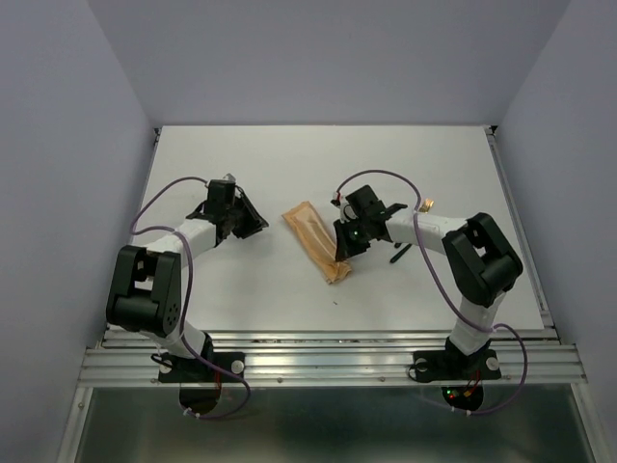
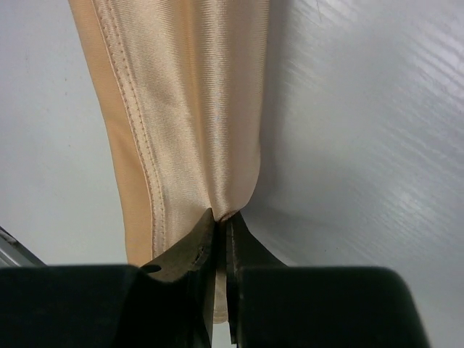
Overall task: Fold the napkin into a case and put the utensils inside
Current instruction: Move the smaller rectangle folded napkin to the center of the board, then pick up the top corner of the smaller rectangle folded napkin from the center of the board.
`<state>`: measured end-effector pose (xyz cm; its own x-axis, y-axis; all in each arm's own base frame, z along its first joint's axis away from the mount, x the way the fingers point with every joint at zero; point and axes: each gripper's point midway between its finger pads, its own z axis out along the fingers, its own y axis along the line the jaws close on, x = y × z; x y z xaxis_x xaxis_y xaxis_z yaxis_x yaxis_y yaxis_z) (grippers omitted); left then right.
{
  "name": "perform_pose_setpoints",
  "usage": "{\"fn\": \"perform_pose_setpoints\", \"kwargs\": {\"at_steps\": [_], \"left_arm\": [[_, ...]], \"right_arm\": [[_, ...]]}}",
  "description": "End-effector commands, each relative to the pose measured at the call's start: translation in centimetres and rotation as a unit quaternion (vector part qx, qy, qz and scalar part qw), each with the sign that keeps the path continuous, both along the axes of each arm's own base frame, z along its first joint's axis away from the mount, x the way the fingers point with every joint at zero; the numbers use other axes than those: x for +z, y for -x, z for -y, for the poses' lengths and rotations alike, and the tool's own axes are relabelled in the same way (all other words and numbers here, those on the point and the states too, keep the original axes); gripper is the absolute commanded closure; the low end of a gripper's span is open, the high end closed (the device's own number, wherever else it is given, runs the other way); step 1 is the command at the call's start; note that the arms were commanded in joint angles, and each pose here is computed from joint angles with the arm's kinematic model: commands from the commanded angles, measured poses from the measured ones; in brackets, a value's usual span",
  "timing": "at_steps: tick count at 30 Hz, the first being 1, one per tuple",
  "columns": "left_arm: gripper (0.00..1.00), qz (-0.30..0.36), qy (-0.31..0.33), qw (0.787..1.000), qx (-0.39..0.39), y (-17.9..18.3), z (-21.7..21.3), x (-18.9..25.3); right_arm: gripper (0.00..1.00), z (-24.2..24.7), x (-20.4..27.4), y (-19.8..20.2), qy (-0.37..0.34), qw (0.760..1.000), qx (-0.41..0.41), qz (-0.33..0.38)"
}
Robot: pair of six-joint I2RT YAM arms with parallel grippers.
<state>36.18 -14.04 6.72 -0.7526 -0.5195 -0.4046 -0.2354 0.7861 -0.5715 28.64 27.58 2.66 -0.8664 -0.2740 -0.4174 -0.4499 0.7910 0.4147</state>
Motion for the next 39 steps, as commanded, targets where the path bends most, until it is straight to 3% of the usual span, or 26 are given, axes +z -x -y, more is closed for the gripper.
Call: {"fn": "perform_pose_setpoints", "kwargs": {"at_steps": [1,2,3,4,5,8,14,22,26,29,39], "left_arm": [[0.64,0.018,0.006,1.000,-0.006,0.9,0.0,1.1],[0.64,0.020,0.007,1.000,-0.003,0.9,0.0,1.2],[0.64,0.019,0.007,1.000,-0.002,1.0,-0.1,1.1],[0.64,0.021,0.008,1.000,-0.001,1.0,-0.1,1.2],[0.63,0.022,0.009,1.000,0.000,1.0,-0.1,1.2],[0.63,0.021,0.012,1.000,0.003,0.9,0.0,1.3],[0.62,0.021,0.000,1.000,0.022,0.4,-0.7,1.6],[0.61,0.008,-0.018,0.998,0.064,0.6,-2.4,1.7],[0.61,-0.001,-0.020,0.995,0.095,1.0,-4.4,1.6],[0.61,0.015,0.012,0.993,0.119,1.3,-5.3,2.4],[0.62,0.010,0.024,0.993,0.111,2.0,-4.9,2.0]], "right_arm": [[0.91,0.5,0.6,0.2,0.036,0.997,0.065,0.008],[0.84,0.6,0.9,0.0,0.037,0.997,0.064,0.014],[0.65,0.8,1.4,-0.3,0.041,0.997,0.058,0.025],[0.61,0.9,1.7,-0.4,0.043,0.997,0.053,0.029],[0.49,1.0,2.0,-0.5,0.044,0.997,0.049,0.034],[0.40,1.3,3.5,-1.2,0.046,0.997,0.029,0.054],[0.40,2.4,6.5,-4.1,0.072,0.990,-0.064,0.100],[0.41,-5.2,11.1,-8.0,0.066,0.972,-0.089,0.206],[0.42,-9.5,10.5,-9.2,0.067,0.969,-0.065,0.231],[0.45,-11.2,9.6,-10.8,0.058,0.967,-0.064,0.241],[0.50,-13.4,6.8,-12.2,0.059,0.970,-0.050,0.230]]}}
